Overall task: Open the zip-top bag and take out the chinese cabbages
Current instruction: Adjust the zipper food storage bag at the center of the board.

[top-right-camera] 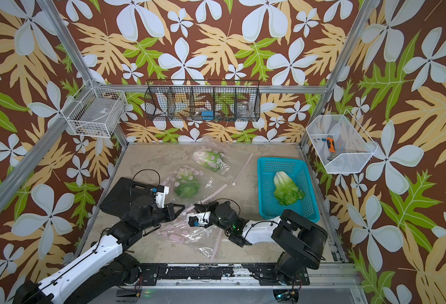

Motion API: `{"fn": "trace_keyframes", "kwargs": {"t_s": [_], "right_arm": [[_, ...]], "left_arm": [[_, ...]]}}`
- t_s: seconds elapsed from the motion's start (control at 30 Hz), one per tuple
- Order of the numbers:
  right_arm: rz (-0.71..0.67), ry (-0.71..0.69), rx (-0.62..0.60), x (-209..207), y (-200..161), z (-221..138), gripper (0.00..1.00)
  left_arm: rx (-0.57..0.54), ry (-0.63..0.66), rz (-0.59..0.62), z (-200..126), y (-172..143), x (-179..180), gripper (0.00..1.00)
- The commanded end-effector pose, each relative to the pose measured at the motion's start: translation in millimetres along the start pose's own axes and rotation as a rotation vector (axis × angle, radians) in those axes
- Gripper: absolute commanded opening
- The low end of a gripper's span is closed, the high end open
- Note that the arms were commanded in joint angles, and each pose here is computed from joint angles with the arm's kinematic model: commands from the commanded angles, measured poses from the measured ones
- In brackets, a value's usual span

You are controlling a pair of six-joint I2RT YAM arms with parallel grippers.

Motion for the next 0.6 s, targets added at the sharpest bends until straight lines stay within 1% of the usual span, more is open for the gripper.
{"fn": "trace_keyframes", "kwargs": {"t_s": [0.0,0.03,0.07,0.1,0.13,0.17,0.23,0.33,0.4,0.47,0.57], "right_arm": [[0.016,-0.03,-0.009,-7.7,4.1,1.3,0.0],[0.014,-0.026,-0.012,-7.6,4.7,1.1,0.0],[0.01,-0.009,-0.015,-6.6,5.2,0.4,0.0],[0.008,0.016,-0.015,-5.1,5.7,-0.3,0.0],[0.015,0.048,-0.016,-3.7,6.5,-1.3,0.0],[0.031,0.083,-0.022,-2.6,7.4,-2.9,0.0],[0.082,0.123,-0.049,-4.2,8.8,-7.8,0.0],[0.153,0.167,-0.077,-7.6,9.4,-14.3,0.0],[0.176,0.18,-0.084,-7.7,9.1,-15.6,0.0],[0.191,0.189,-0.084,-7.4,9.2,-16.0,0.0],[0.235,0.195,-0.115,-7.2,9.2,-20.3,0.0]], "left_arm": [[0.002,-0.03,0.021,-0.7,1.5,-4.6,0.0],[0.004,-0.035,0.028,-0.9,1.9,-5.7,0.0],[0.006,-0.037,0.039,-1.6,2.6,-7.2,0.1],[0.002,-0.028,0.046,-2.6,4.0,-8.0,0.39],[-0.011,-0.007,0.059,-4.6,6.5,-9.0,0.71],[-0.033,0.025,0.083,-8.1,10.6,-10.6,0.99],[-0.09,0.088,0.15,-17.9,21.7,-17.8,1.0],[-0.23,0.175,0.3,-40.3,42.1,-32.0,1.0],[-0.321,0.232,0.389,-54.8,53.3,-39.9,1.0],[-0.347,0.251,0.489,-61.7,59.0,-46.8,1.0],[-0.298,0.221,0.642,-60.1,54.2,-49.2,1.0]]}}
Point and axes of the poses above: each gripper's point midway between its finger pads, its own z axis out along the fingers, its own x axis along the line the jaws close on, y = z × x, the point moved 9 cm from there along -z, back along the fingers, and after that the axes turned 3 degrees about -z, right-handed, at the moved point
